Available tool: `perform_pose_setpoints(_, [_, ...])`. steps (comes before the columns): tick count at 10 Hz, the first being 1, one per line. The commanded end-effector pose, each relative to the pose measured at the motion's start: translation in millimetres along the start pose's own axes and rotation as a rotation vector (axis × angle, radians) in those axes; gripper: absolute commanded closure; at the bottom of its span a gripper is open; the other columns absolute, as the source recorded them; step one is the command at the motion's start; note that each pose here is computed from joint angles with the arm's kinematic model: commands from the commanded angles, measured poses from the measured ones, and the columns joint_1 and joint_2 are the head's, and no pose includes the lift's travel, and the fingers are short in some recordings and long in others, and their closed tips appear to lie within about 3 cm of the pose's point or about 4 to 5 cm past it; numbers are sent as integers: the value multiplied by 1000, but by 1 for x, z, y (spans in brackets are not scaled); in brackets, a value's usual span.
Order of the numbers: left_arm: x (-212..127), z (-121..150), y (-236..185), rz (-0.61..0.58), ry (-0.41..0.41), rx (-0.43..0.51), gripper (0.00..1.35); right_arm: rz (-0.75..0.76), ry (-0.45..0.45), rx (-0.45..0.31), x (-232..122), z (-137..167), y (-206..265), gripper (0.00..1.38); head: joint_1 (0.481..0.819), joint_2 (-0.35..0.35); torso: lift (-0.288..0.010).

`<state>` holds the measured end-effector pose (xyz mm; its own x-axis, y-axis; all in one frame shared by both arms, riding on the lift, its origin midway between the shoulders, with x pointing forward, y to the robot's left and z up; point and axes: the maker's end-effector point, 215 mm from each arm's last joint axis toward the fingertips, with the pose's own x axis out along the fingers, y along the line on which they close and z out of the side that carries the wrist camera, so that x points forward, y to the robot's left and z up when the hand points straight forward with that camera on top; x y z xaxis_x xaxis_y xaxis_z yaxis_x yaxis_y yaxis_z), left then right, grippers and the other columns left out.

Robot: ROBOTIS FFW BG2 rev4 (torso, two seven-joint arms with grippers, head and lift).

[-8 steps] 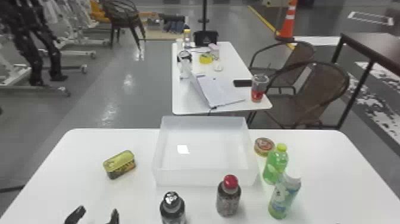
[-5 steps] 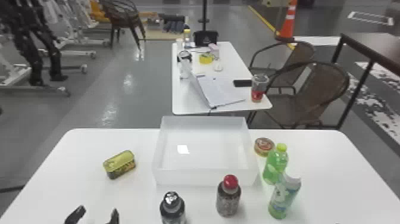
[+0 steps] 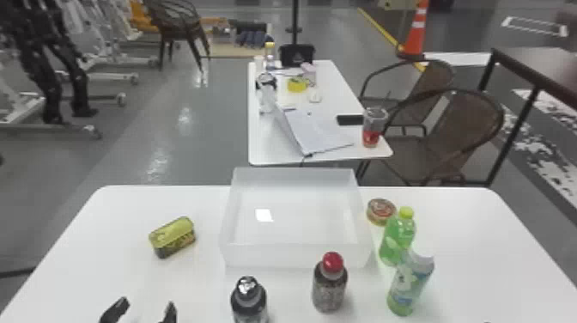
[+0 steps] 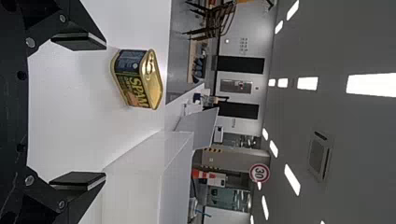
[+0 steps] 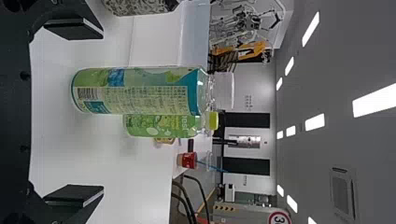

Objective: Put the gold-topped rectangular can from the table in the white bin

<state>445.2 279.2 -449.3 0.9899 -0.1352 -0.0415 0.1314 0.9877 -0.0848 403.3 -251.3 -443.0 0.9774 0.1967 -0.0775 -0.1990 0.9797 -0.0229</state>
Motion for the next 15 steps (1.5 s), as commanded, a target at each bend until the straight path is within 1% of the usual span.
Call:
perform_pose_setpoints(1, [5, -8, -5, -13, 19, -19, 292, 0, 0, 1, 0, 0, 0, 125, 549, 0, -100])
perform_pose_setpoints(3, [18, -12, 1, -65, 43, 3, 292, 2, 1, 5, 1, -1, 2, 125, 549, 0, -100])
perform_pose_setpoints(5, [29, -17, 14, -86, 76, 48, 289, 3, 1, 6, 2, -1, 2, 125, 549, 0, -100])
perform_pose_setpoints(6, [37, -21, 20, -114, 97, 63, 288, 3, -1, 5, 2, -1, 2, 125, 549, 0, -100])
perform_pose_setpoints(7, [44, -21, 29, -142, 113, 98, 288, 7, -3, 7, 4, 0, 4, 125, 549, 0, -100])
perform_pose_setpoints(9, [57, -14, 49, -149, 119, 136, 286, 9, -3, 9, 5, 0, 6, 125, 549, 0, -100])
perform_pose_setpoints(12, [85, -13, 54, -251, 155, 178, 280, 15, -7, 14, 10, 0, 9, 125, 549, 0, -100])
perform_pose_setpoints(15, [108, -4, 61, -315, 182, 219, 266, 21, -6, 17, 11, -1, 12, 125, 549, 0, -100])
